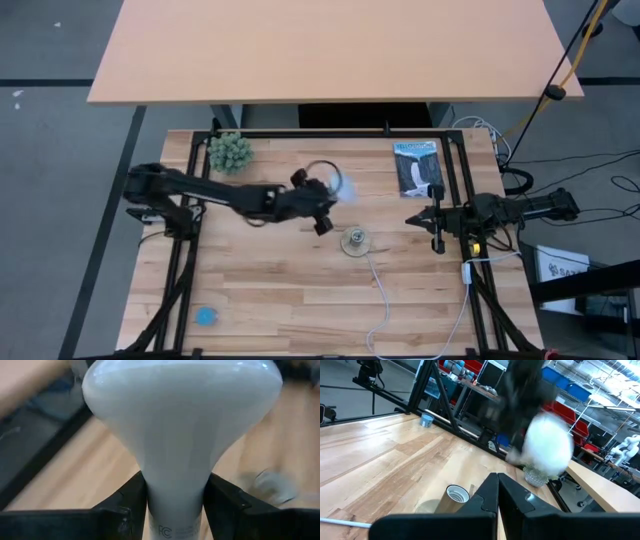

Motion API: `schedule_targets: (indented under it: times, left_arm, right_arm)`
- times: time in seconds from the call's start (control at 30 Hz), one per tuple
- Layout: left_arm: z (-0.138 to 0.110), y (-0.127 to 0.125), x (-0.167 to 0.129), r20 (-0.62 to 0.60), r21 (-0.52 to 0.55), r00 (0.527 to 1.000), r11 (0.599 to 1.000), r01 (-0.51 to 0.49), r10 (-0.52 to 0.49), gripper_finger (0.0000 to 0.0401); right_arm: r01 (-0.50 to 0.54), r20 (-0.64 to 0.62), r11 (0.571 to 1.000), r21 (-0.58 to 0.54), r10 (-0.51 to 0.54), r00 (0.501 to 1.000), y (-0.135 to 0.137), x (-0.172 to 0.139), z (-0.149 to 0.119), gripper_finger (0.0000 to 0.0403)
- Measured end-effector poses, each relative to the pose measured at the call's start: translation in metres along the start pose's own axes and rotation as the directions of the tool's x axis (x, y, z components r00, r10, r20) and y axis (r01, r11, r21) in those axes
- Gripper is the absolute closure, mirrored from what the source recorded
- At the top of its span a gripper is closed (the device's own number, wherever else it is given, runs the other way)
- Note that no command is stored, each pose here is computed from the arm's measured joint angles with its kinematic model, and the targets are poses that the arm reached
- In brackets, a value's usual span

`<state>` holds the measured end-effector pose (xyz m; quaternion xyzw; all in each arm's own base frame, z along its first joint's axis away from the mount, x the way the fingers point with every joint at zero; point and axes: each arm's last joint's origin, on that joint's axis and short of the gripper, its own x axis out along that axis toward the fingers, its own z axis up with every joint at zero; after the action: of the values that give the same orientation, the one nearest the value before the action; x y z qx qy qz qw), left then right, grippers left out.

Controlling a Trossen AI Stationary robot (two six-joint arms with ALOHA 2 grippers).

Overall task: Screw lightbulb
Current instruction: Insert the white lightbulb into the desk lamp

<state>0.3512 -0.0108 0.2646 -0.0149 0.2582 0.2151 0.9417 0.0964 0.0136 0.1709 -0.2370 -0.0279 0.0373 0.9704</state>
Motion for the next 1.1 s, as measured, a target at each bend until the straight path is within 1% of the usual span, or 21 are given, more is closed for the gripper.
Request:
schedule_targets:
  times: [0.1,0.2,0.27,0.33,0.4,0.47,0.53,0.6,0.63,0.7,0.77,0.8,0.83,0.9,1.0,1.07,1.1]
  left_arm:
    - [0.022,0.005,-0.037,0.12,-0.024,0.992,0.999,0.028,-0.025,0.0245]
    - [0.037,0.007,-0.066,0.231,-0.008,0.971,0.998,0.066,-0.062,0.0245]
    - [0.038,0.004,-0.074,0.273,0.021,0.957,0.995,0.095,-0.097,0.0245]
    - [0.034,-0.002,-0.074,0.301,0.045,0.939,0.986,0.16,-0.166,0.0245]
    - [0.021,-0.011,-0.068,0.312,0.056,0.921,0.972,0.227,-0.233,0.0245]
    - [0.004,-0.019,-0.057,0.362,0.045,0.889,0.958,0.285,-0.281,0.0245]
    - [-0.019,-0.024,-0.043,0.389,0.02,0.869,0.946,0.324,-0.306,0.0245]
    - [-0.036,-0.025,-0.029,0.439,-0.011,0.837,0.93,0.367,-0.325,0.0245]
    - [-0.042,-0.026,-0.024,0.467,-0.015,0.815,0.918,0.396,-0.344,0.0245]
    - [-0.046,-0.026,-0.015,0.535,0.003,0.75,0.889,0.459,-0.389,0.0245]
    - [-0.05,-0.027,-0.003,0.565,0.065,0.702,0.872,0.486,-0.433,0.0245]
    - [-0.052,-0.029,0.004,0.563,0.101,0.693,0.87,0.483,-0.45,0.0245]
    - [-0.055,-0.031,0.012,0.553,0.132,0.695,0.872,0.472,-0.46,0.0245]
    - [-0.06,-0.032,0.027,0.532,0.159,0.713,0.881,0.445,-0.456,0.0245]
    - [-0.06,-0.029,0.044,0.524,0.133,0.734,0.893,0.431,-0.432,0.0245]
    - [-0.057,-0.025,0.049,0.532,0.119,0.736,0.898,0.424,-0.418,0.0245]
    - [-0.055,-0.023,0.05,0.54,0.13,0.73,0.899,0.419,-0.418,0.0245]
  right_arm:
    - [0.0,0.0,1.0,0.0,0.0,1.0,0.0,0.0,0.0,0.0403]
    - [0.0,0.0,1.0,0.0,0.0,1.0,0.0,0.0,0.0,0.0403]
    - [0.0,0.0,1.0,0.0,0.0,1.0,0.0,0.0,0.0,0.0403]
    - [0.0,0.0,1.0,0.0,0.0,1.0,0.0,0.0,0.0,0.0403]
    - [0.0,0.0,1.0,0.0,0.0,1.0,0.0,0.0,0.0,0.0403]
    - [0.0,-0.001,1.0,0.0,0.0,1.0,0.0,0.0,0.0,0.0403]
    - [0.0,0.0,1.0,0.0,0.0,1.0,0.0,0.0,0.0,0.0403]
    - [0.0,0.0,1.0,0.0,0.0,1.0,0.0,0.0,0.0,0.0403]
    - [0.0,0.0,1.0,0.0,0.0,1.0,0.0,0.0,0.0,0.0403]
    - [0.0,0.0,1.0,0.0,0.0,1.0,0.0,0.0,0.0,0.0403]
    - [0.0,-0.001,1.0,0.0,0.0,1.0,0.0,0.0,0.0,0.0403]
    - [0.0,-0.001,1.0,0.0,0.0,1.0,0.0,0.0,0.0,0.0403]
    - [0.0,0.0,1.0,0.0,0.0,1.0,0.0,0.0,0.0,0.0403]
    - [0.0,-0.001,1.0,0.0,0.0,1.0,0.0,0.0,0.0,0.0403]
    - [0.0,0.0,1.0,0.0,0.0,1.0,0.0,0.0,0.0,0.0403]
    - [0.0,0.0,1.0,0.0,0.0,1.0,0.0,0.0,0.0,0.0403]
    - [0.0,0.0,1.0,0.0,0.0,1.0,0.0,0.0,0.0,0.0403]
